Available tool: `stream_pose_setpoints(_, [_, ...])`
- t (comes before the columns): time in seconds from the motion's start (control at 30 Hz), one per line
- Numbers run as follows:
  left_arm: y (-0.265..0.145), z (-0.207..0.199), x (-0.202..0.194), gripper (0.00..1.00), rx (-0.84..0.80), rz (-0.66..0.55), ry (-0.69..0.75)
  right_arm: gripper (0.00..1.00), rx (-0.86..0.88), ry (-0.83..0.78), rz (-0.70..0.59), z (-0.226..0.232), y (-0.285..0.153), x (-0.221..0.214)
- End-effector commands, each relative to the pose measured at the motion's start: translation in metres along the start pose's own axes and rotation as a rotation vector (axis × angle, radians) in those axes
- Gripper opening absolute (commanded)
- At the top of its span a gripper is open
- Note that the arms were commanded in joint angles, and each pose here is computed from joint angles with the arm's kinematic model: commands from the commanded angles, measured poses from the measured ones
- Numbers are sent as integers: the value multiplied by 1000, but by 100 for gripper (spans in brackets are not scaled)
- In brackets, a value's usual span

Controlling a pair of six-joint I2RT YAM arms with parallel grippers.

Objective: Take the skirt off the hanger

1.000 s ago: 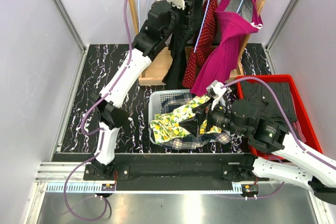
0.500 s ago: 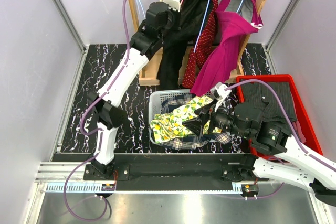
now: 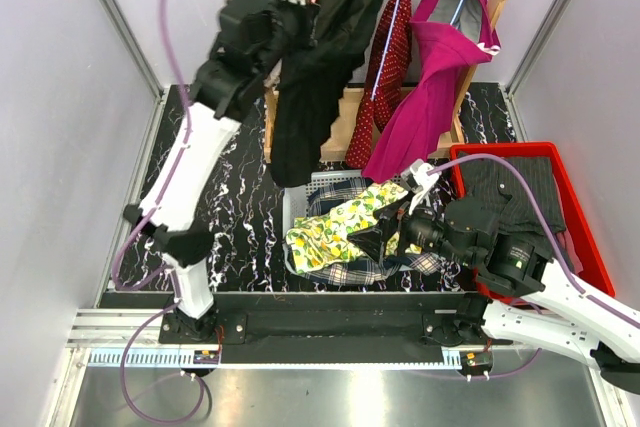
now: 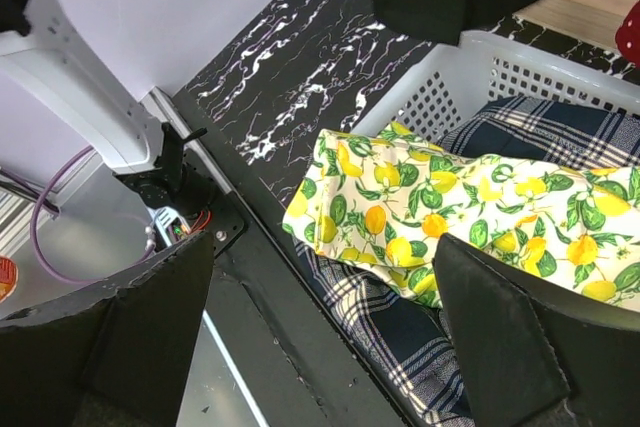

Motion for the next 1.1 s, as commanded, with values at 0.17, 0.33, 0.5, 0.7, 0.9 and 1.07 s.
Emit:
stream_pose_setpoints(0.17, [-121,-29,88,1,-215,-137,-41,100,-67,-31,-100,-2,-7,37])
stream_pose_setpoints(0.33, [-179,-35,73,2,-295,-55,17,100,-88,-110,-268,5,-39,105])
stream_pose_setpoints(0.5, [-222,-36,42,2,-376,48,41,100,-121,-195,-390,11,-61,163])
stream_pose_setpoints(0.7, [-257,-40,21,2,-486,115,67,100,-192,-234,-486,9,-61,198])
stream_pose_setpoints(0.9, [-274,-51,7,3,-607,179,61,100,-259,-240,-534,8,-17,220])
stream_pose_setpoints(1.07, [-282,-50,2,2,-620,192,69,100,-381,-245,-478,-5,27,218])
Point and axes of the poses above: each gripper's point midway between its finger pads, its own y axis out along the fingers, its own z axis along the line the jaws close on, x = y × z, the point moved 4 cm from there along -y, back along the fingers, and after that the axes turned 8 degrees about -y, right-handed, at the moved point
